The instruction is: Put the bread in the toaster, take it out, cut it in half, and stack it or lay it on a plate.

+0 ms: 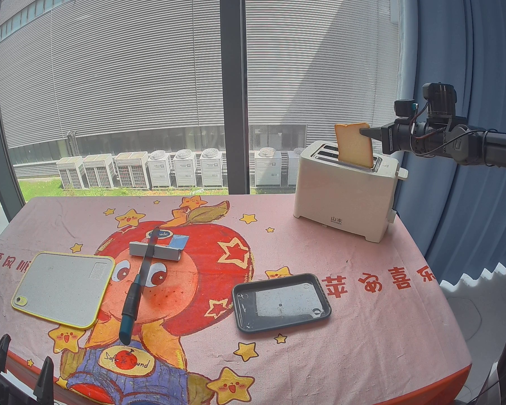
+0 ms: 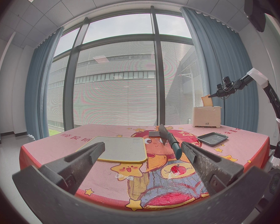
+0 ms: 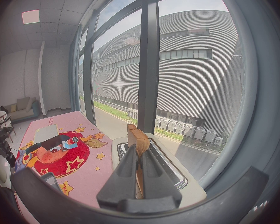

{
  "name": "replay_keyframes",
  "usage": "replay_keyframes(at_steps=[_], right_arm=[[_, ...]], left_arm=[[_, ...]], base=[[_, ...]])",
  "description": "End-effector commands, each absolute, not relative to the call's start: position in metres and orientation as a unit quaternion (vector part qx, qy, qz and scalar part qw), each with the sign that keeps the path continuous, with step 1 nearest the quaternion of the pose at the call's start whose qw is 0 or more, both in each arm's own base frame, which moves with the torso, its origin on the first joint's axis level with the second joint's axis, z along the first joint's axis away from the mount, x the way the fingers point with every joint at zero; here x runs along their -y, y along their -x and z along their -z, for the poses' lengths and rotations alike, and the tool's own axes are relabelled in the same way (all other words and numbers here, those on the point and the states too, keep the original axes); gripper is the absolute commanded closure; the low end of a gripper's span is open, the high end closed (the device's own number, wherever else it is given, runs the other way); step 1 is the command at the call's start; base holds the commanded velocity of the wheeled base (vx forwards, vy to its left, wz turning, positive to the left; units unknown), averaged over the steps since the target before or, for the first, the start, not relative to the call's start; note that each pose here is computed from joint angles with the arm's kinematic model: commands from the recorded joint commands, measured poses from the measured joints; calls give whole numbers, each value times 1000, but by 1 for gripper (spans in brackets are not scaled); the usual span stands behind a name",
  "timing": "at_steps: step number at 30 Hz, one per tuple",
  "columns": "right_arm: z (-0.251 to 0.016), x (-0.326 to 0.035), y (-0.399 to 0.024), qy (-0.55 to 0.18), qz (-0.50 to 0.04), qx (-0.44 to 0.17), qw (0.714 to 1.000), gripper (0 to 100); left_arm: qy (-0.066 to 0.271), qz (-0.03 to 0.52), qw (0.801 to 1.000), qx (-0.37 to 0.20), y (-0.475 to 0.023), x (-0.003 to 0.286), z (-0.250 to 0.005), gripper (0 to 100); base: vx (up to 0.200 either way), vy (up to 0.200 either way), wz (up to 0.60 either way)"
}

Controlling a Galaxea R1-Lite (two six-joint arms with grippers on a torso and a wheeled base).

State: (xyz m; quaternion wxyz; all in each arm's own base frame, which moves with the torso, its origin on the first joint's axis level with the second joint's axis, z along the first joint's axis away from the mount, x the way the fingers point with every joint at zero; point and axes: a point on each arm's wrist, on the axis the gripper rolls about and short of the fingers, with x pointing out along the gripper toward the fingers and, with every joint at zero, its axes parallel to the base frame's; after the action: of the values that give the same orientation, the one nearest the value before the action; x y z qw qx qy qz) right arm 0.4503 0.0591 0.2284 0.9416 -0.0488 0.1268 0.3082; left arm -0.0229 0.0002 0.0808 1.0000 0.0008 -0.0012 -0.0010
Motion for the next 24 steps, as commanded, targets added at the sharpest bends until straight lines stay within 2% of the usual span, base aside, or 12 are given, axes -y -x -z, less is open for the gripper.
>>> replay_keyframes(at_steps=[1,15,24], right_arm=[[-241,-61,-443,51,-311,-114,942,100],[-258,-60,-429,54,-312,-98,944,100],[-264,-63,-402,54,-320,-111,939,100]], left_arm=[[-1,1,1000,1,23,0,-76,0],[-1,1,1000,1,23,0,-76,0],[-1,1,1000,1,23,0,-76,0]], base=[[0,0,0],[0,0,0],[0,0,0]])
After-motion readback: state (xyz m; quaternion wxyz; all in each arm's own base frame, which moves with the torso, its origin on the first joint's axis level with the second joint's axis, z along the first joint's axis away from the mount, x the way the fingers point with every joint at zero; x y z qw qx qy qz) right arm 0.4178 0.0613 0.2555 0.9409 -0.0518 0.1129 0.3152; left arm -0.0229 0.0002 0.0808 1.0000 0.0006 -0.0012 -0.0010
